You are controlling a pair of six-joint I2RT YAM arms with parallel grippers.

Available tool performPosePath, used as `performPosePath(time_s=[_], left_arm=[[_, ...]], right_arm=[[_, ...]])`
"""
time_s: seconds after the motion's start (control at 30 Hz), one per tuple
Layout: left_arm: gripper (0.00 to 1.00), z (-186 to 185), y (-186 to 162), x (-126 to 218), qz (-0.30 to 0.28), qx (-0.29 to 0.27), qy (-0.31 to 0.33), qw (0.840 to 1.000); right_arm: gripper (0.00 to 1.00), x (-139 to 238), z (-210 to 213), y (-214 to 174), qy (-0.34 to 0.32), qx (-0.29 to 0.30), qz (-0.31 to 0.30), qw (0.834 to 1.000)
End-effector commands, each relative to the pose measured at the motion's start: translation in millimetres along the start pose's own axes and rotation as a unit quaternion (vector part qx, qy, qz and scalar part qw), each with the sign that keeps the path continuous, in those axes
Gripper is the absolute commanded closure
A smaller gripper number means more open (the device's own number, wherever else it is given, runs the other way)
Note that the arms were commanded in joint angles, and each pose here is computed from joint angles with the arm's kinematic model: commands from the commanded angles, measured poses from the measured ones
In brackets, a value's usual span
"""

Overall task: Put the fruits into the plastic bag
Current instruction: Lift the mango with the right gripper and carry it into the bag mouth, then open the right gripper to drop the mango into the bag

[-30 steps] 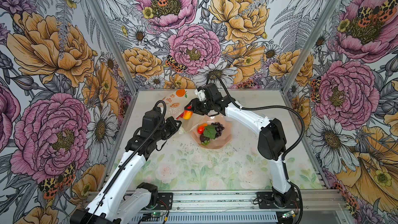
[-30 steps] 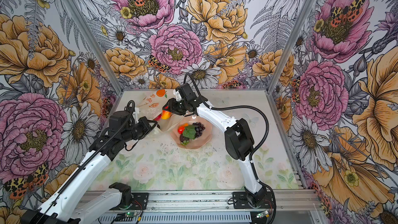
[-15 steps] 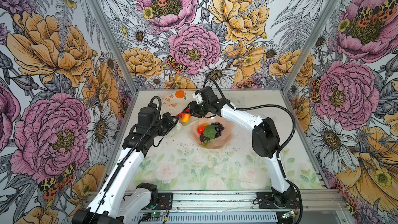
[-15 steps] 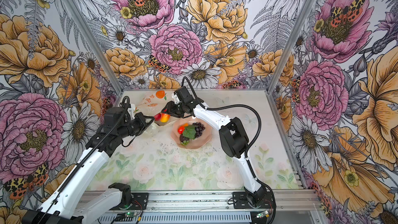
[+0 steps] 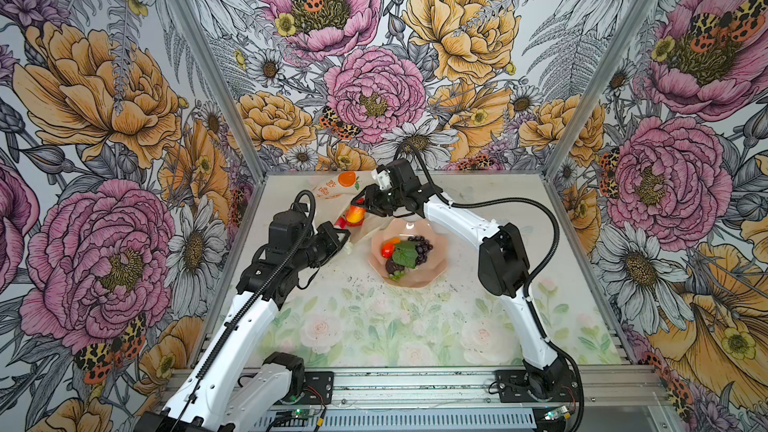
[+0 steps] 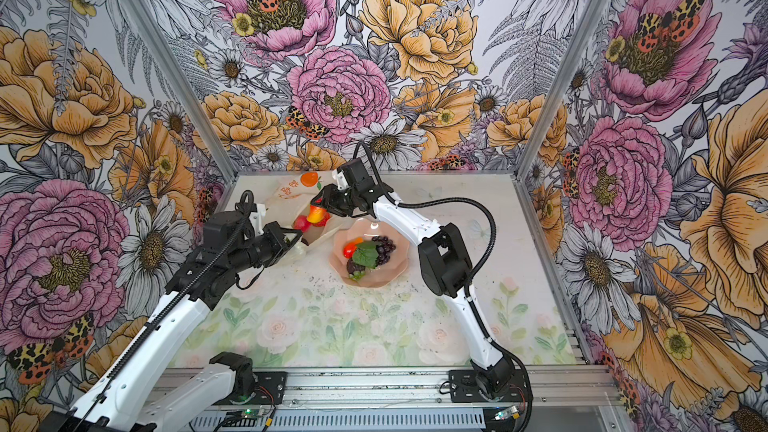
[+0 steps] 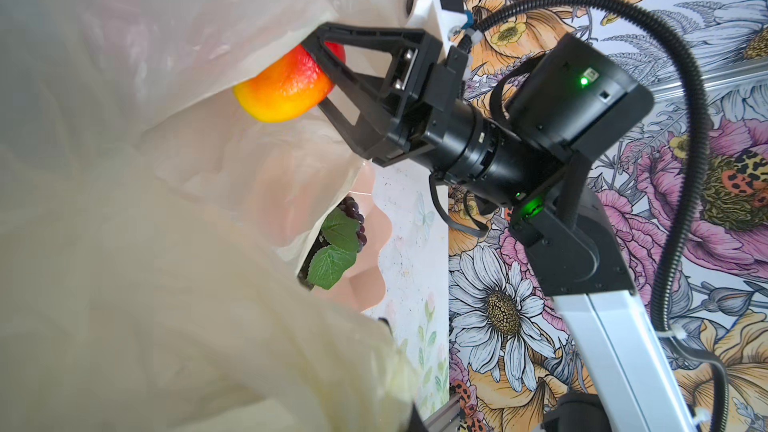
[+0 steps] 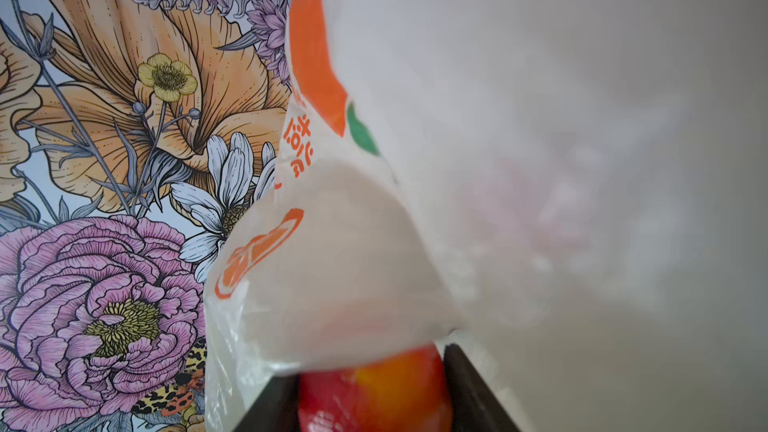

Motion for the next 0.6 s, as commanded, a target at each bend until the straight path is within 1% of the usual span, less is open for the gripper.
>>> performPosePath(time_s=[0.0,0.13,0.2,0.33,0.47,0.57], left_arm=[[1.00,-2,4,-4,-0.012,-0.010,-0.006,1.000],[1.00,-3,9,-3,-0.022,-0.010,-0.003,1.000],[1.00,-2,12,-3,-0.028,-0.006,0.001,1.000],[1.00,-1,16,-4,-0.033,0.007,0.006,0.999],[1.00,2,18,-10,-0.034,0.029,0.017,0.999],[1.00,4,19,-11,-0.039,0.048,0.024,0.998]], right_arm=[[0.52,-16,4,-4,0.016,-0.013,0.015,1.000],[0.45,-25,2,-12,0.014,-0.013,0.026,0.999],[0.38,-25,6,-16,0.019,-0.008,0.034,0.999],[0.27,-17,14,-18,0.025,0.017,0.037,0.999],[0.14,-6,18,-24,0.022,0.039,0.054,0.998],[0.07,3,19,-28,0.017,0.053,0.062,0.997]])
Point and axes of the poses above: each gripper's point midway between its finger pads, its own x axis back along the fingers, its own z axis along the line the jaws close on, y = z × x, the point moved 7 cm from there along x, back along the fingers, and after that the axes turned 7 degrees about -x, right-handed, at the moved point
